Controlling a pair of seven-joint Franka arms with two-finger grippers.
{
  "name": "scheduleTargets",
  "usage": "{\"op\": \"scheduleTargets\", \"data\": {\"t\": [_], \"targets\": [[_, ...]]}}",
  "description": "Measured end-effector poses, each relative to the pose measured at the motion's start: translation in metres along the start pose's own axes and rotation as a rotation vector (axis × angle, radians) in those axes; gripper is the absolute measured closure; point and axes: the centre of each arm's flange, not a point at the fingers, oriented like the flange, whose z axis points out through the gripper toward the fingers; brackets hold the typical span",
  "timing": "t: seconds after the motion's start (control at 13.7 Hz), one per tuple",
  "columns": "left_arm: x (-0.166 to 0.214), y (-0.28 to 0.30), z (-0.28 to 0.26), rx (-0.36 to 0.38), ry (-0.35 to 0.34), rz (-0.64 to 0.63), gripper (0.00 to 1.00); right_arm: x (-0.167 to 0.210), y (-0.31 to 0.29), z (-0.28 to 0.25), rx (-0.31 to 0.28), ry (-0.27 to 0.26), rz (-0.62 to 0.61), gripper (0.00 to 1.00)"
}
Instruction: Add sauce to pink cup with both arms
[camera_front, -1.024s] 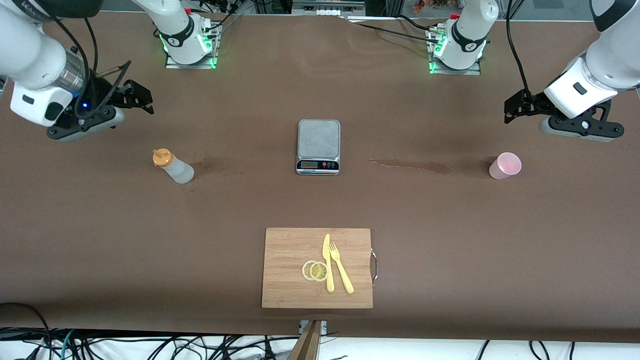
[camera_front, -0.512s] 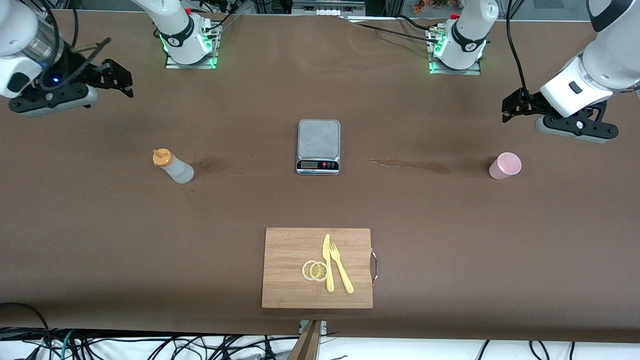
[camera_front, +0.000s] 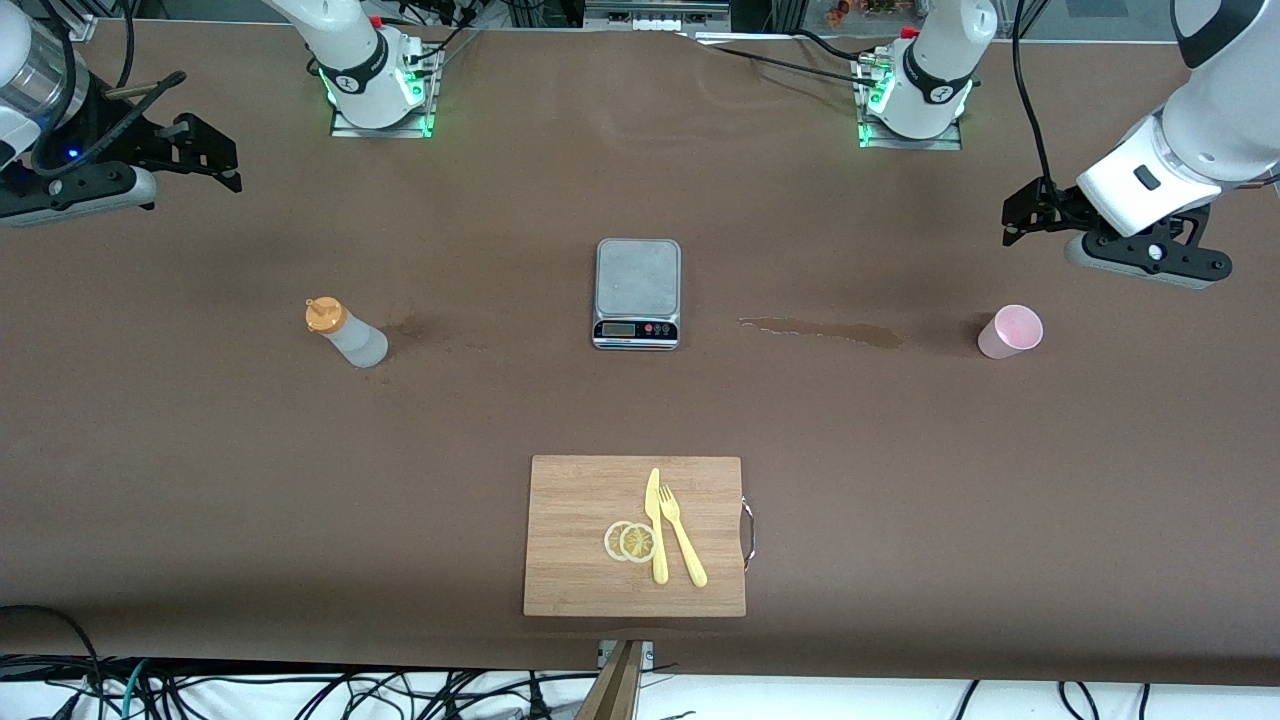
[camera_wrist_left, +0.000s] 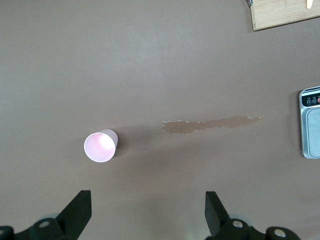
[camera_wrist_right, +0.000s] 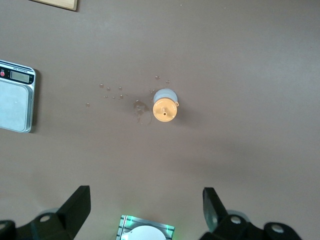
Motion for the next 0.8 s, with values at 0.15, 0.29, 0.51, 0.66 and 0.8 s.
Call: {"op": "scheduleTargets", "data": {"t": [0.15,0.29,0.51,0.66,0.8], "targets": [[0.000,0.000,0.001,0.000,-0.001,0.001,0.00,0.000,0.000,-0.002,-0.002,0.002,0.000,0.00],[0.000,0.000,0.001,0.000,-0.002,0.001,0.00,-0.001,0.001,-0.004,-0.004,0.004,0.001,0.00],[0.000,0.000,0.001,0.000,-0.004,0.001,0.00,-0.002,0.003,-0.005,-0.009,0.001,0.004,0.00],[0.000,0.000,0.001,-0.001,-0.008,0.001,0.00,-0.002,0.004,-0.008,-0.020,0.006,0.005,0.00],[-0.001,0.000,0.002,-0.001,-0.011,0.001,0.00,-0.002,0.004,-0.017,-0.024,0.023,0.006,0.00]]}}
